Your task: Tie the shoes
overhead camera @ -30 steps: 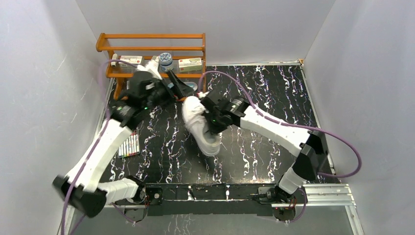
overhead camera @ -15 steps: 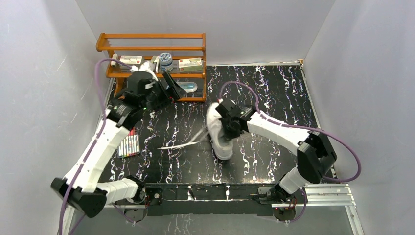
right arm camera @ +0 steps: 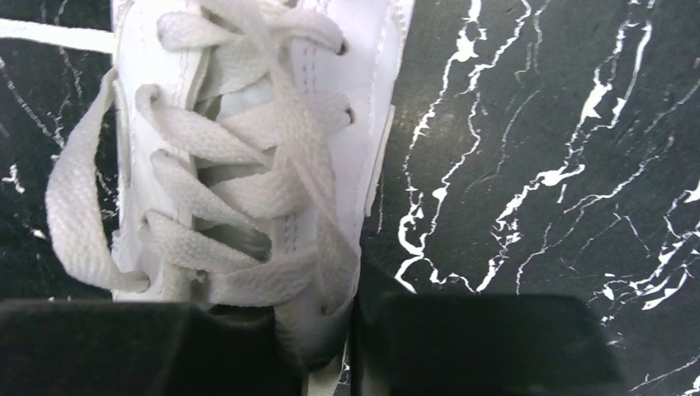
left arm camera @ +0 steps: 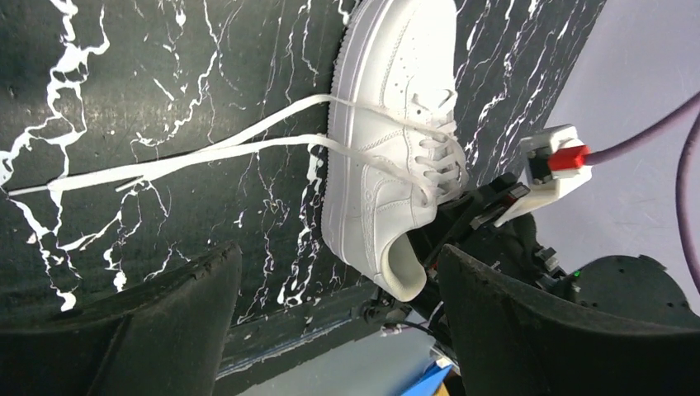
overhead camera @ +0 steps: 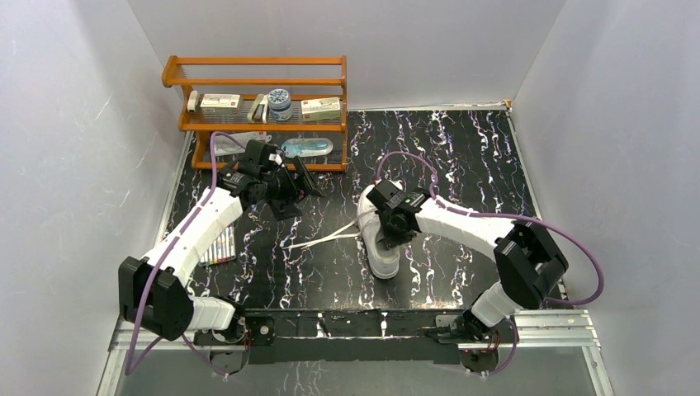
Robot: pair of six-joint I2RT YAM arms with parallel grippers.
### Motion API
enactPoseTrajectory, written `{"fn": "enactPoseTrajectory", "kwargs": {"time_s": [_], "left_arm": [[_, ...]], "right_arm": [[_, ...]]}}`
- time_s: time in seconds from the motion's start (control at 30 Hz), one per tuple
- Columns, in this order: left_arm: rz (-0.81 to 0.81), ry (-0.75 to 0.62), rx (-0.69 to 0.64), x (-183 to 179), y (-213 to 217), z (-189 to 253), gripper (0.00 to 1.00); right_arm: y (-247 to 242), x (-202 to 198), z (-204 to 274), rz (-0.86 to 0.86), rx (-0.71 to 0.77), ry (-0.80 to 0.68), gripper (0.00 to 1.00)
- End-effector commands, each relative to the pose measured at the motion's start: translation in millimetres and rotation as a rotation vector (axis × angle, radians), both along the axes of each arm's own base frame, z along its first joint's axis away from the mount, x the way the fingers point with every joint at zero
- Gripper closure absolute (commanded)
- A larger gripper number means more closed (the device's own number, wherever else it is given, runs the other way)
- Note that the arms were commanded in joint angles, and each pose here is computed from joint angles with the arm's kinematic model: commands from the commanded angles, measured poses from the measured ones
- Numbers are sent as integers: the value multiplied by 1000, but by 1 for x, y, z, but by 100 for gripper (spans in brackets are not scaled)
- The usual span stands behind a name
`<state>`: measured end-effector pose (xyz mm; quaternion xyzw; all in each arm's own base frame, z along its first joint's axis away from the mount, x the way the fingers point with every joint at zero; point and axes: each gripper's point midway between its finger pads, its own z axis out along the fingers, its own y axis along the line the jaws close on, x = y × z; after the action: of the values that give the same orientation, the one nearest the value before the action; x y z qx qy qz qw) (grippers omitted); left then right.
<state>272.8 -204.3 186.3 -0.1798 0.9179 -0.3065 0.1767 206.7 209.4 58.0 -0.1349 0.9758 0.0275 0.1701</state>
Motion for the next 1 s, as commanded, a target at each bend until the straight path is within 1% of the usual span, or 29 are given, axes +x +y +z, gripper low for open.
{"fn": "enactPoseTrajectory", "kwargs": {"time_s": [0.0,0.03,0.1,0.13,0.2,0.27,0.4,0.53,0.63,0.73,0.77,0.83,0.97], "left_arm": [[-54,62,-103,-11,-10,-3,14],[-68,77,-105,-13,-12,-7,14],[-100,109,-102,-16,-14,-19,14],[-115,117,-96,-17,-14,-24,14],[-144,133,-78,-21,-13,-34,14],[-176,152,-58,-24,-11,-44,14],[-249,172,-6,-27,-7,-66,17],[-329,195,30,-20,-10,-89,24],[-390,188,7,-14,-24,-100,23],[-347,231,36,-13,-22,-110,20],[-318,215,45,-13,-19,-106,18],[-272,191,48,-14,-14,-99,16],[-241,212,69,-32,-2,-98,14]], "right_arm": [[35,-9,23,55,160,29,63],[35,-9,29,71,162,25,53],[32,-11,41,93,154,24,38],[30,-13,47,105,153,26,33],[24,-18,58,122,153,35,27],[17,-23,69,150,160,20,24],[0,-26,89,177,191,-11,22],[-1,-8,105,198,273,-46,24],[2,15,116,217,316,-75,24],[15,35,127,278,324,-101,25],[24,42,128,315,329,-94,25],[41,55,138,376,326,-130,25],[83,69,132,511,347,-160,26]]}}
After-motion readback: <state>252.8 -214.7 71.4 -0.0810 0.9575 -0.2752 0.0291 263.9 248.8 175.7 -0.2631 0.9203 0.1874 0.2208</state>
